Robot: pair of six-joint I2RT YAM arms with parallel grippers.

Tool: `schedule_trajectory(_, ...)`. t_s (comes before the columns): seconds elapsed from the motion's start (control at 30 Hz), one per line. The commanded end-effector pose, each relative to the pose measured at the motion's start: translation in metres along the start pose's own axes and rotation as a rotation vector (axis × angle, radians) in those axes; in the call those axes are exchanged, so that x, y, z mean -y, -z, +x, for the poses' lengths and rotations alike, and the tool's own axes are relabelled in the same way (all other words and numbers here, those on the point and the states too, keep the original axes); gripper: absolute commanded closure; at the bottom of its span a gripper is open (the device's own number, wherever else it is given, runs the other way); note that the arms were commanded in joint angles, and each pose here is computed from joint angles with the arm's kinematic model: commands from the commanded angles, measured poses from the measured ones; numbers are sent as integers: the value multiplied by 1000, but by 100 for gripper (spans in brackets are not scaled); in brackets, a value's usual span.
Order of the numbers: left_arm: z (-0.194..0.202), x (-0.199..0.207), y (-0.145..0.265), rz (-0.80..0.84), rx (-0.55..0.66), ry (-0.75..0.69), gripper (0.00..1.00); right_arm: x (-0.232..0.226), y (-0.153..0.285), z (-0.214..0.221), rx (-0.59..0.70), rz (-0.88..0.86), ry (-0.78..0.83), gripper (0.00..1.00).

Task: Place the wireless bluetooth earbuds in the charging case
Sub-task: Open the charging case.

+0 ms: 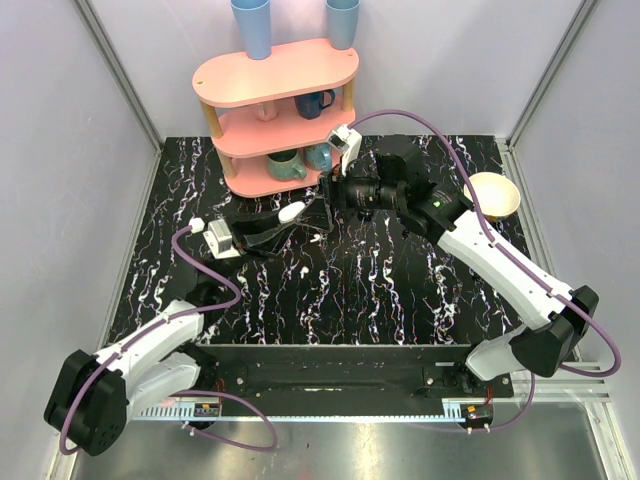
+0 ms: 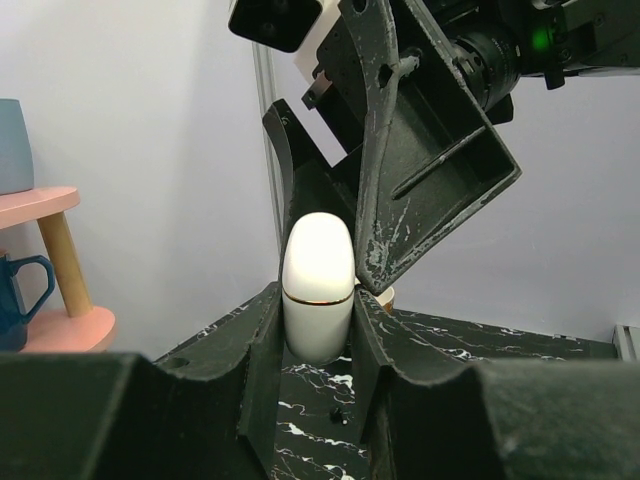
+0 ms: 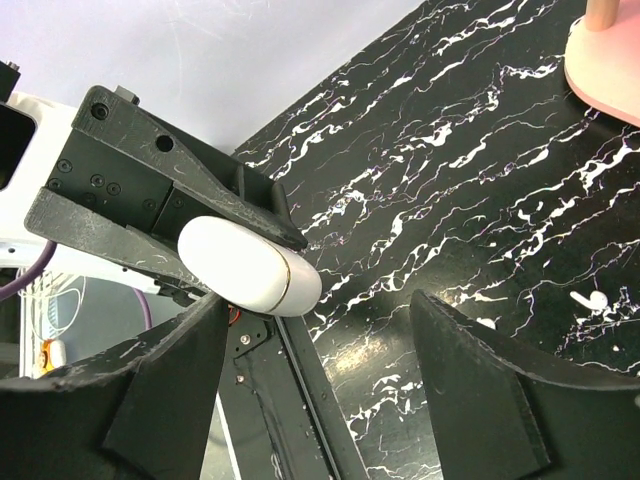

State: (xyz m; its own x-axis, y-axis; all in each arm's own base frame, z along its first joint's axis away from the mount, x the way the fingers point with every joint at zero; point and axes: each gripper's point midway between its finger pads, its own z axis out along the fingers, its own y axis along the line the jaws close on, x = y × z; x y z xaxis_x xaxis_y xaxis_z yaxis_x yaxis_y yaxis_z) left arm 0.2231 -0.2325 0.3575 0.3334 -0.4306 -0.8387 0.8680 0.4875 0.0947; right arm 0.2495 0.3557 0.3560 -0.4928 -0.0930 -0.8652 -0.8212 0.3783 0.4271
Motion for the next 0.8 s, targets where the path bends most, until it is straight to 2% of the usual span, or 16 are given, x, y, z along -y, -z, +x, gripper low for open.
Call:
schedule_trajectory(0.0,-49,38,-10,201,139,-84,100,15,-3,-18,72,85,1,22)
schedule_trajectory(0.77,-27,46,0,238,44,-98,100,-3,4,-48,169,-23,-75,20)
